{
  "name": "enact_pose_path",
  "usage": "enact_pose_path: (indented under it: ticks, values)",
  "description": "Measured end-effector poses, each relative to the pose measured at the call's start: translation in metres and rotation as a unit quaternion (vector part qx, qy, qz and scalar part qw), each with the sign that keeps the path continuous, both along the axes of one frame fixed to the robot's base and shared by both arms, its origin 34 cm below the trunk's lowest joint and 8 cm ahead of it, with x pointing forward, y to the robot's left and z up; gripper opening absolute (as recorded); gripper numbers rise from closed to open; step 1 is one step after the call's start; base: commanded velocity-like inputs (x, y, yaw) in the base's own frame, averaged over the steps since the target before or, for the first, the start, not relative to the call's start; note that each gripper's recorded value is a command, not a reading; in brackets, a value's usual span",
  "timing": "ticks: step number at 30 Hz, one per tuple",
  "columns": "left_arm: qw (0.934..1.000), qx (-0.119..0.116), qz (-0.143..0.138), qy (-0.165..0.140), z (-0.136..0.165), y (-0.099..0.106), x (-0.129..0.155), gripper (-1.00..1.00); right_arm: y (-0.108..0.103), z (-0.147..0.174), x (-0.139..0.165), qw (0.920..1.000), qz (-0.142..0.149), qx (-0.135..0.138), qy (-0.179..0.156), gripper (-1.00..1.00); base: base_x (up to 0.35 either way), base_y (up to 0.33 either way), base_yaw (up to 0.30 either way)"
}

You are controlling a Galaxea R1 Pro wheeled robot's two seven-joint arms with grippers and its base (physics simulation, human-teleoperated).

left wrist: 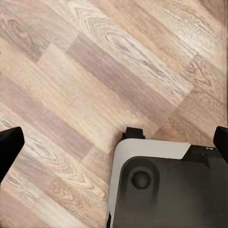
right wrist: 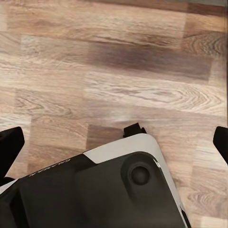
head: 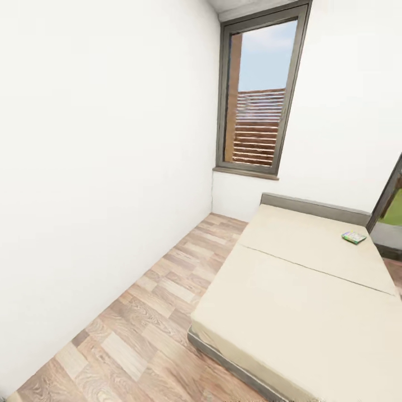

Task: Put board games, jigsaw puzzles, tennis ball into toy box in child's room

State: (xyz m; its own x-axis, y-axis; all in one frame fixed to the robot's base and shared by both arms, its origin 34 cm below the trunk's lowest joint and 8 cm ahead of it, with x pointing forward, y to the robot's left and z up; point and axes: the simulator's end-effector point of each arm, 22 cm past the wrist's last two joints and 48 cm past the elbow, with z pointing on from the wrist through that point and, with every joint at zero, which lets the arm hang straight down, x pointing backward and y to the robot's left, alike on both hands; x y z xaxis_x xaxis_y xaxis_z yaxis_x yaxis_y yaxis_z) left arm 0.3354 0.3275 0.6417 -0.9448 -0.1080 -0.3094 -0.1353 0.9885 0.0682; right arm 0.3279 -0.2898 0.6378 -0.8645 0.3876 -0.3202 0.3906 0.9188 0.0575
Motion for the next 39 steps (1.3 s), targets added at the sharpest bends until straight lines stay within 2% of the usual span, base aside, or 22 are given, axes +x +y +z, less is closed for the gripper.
enact_pose_path:
  ticks: [20, 39]
  values:
    - [1.0, -0.001, -0.001, -0.001, -0.0001, -0.0016, 0.0004, 1.0, 0.0, -0.0001, -0.0003, 1.0, 0.0, 0.0, 0.0, 1.0, -0.006, 0.0, -0.279]
    - [1.0, -0.002, -0.001, -0.001, -0.0002, -0.0029, 0.0004, 1.0, -0.0007, -0.0007, -0.0032, 1.0, 0.0, -0.001, 0.002, 1.0, -0.114, 0.0, -0.279]
